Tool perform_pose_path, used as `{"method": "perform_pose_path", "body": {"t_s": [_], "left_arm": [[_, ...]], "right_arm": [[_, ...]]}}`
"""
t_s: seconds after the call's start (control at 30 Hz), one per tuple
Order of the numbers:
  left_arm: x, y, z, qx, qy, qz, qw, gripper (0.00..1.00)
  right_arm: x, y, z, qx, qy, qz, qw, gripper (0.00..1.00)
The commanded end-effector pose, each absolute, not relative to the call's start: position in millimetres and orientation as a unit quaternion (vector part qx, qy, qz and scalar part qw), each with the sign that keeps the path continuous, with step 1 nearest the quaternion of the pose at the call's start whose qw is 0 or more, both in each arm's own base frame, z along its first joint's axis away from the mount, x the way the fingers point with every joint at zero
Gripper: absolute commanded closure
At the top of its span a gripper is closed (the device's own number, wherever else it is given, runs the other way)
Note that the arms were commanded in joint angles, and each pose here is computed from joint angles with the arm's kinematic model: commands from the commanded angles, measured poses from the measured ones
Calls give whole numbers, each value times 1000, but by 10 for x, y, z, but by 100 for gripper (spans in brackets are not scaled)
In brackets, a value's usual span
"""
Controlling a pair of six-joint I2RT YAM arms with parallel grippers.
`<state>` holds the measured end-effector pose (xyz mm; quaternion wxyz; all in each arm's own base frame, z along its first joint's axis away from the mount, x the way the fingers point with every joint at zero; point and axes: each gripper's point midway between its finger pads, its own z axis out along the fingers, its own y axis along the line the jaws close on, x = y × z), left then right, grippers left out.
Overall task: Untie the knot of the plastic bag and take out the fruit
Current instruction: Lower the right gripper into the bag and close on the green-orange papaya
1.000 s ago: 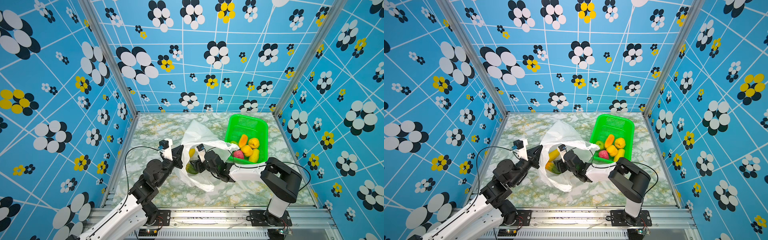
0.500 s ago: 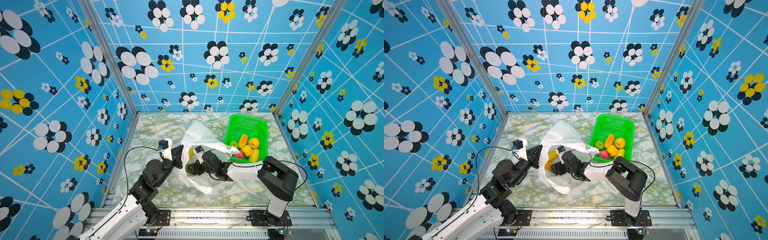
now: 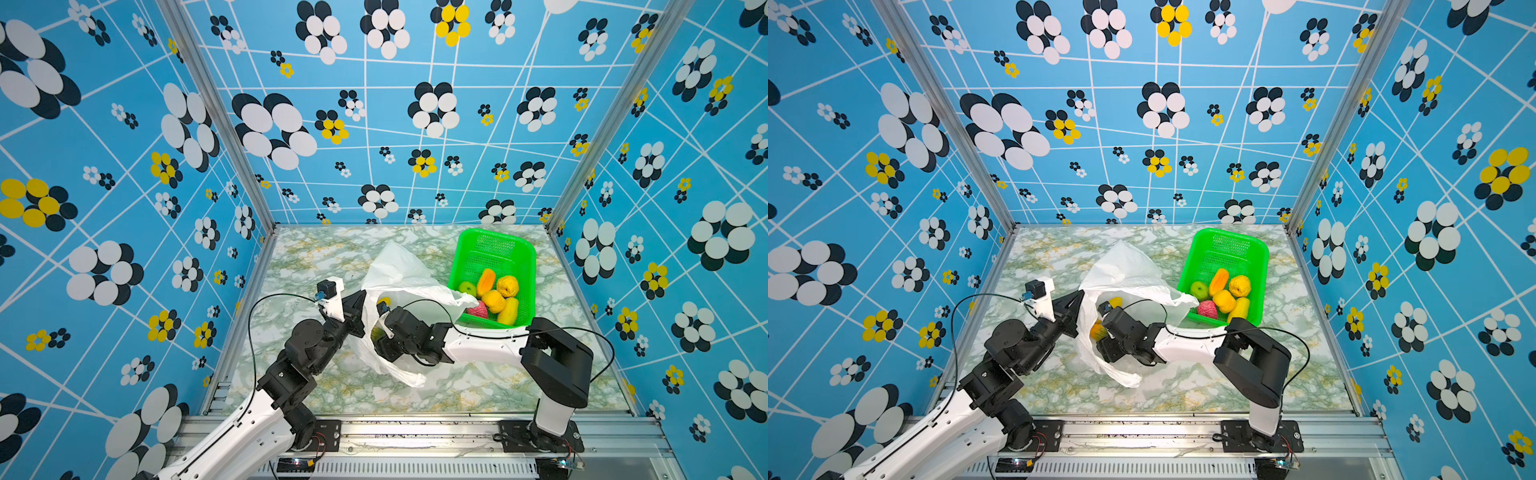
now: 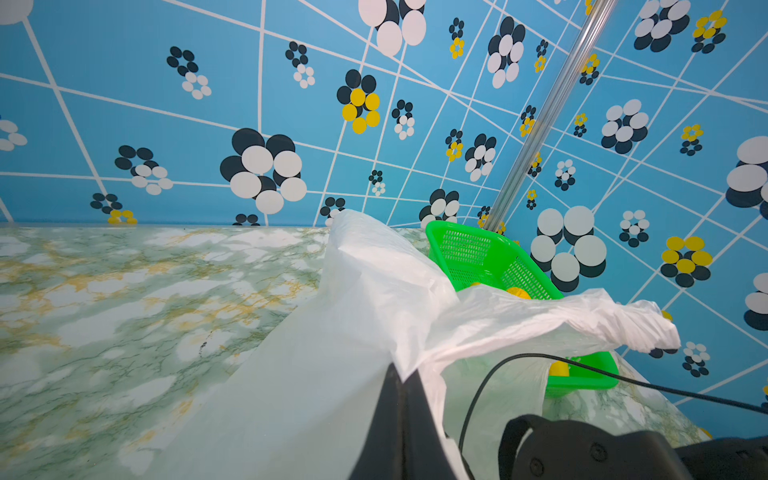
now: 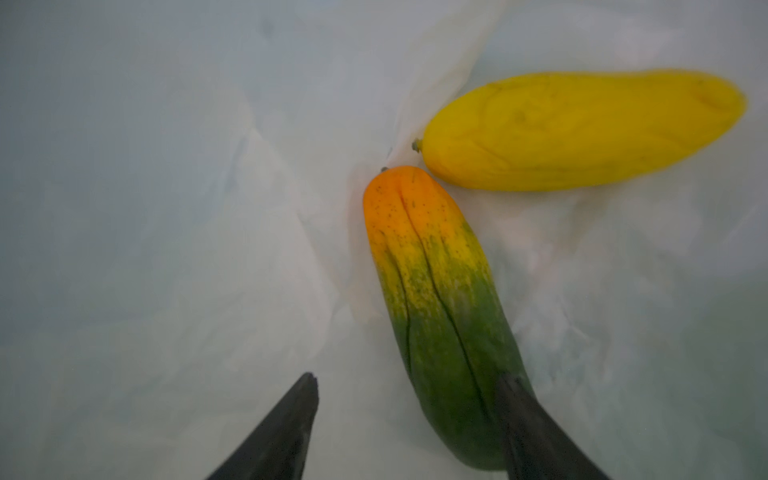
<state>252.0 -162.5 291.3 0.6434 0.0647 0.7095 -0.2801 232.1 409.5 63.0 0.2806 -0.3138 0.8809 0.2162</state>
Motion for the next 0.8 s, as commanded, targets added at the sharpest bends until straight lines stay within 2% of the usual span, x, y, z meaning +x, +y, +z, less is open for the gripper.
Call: {"method": "perform_pose_path", "body": {"t_s": [0.0, 0.17, 0.37, 0.47, 0.6, 0.77], "left_arm": [[2524, -1587, 2966, 57, 706, -279, 649, 100], [2523, -1570, 2972, 55, 705, -277, 651, 100], [2523, -1579, 2972, 56, 705, -277, 650, 100], [2521, -1577, 2975, 56, 705, -278, 650, 100], [2518, -1569, 2983, 55, 704, -277, 651, 100], [2518, -1572, 2975, 55, 705, -277, 650, 100]], "right_arm": [[2353, 3931, 430, -321, 898, 154, 258, 34], [2351, 3955, 309, -320, 904, 146, 242, 40], [2369, 3933, 356, -315, 904, 145, 250, 54], [2382, 3913, 424, -311, 902, 149, 261, 59], [2402, 3877, 592, -308, 894, 154, 285, 60], [2452, 3791, 832, -298, 883, 156, 326, 69]]}}
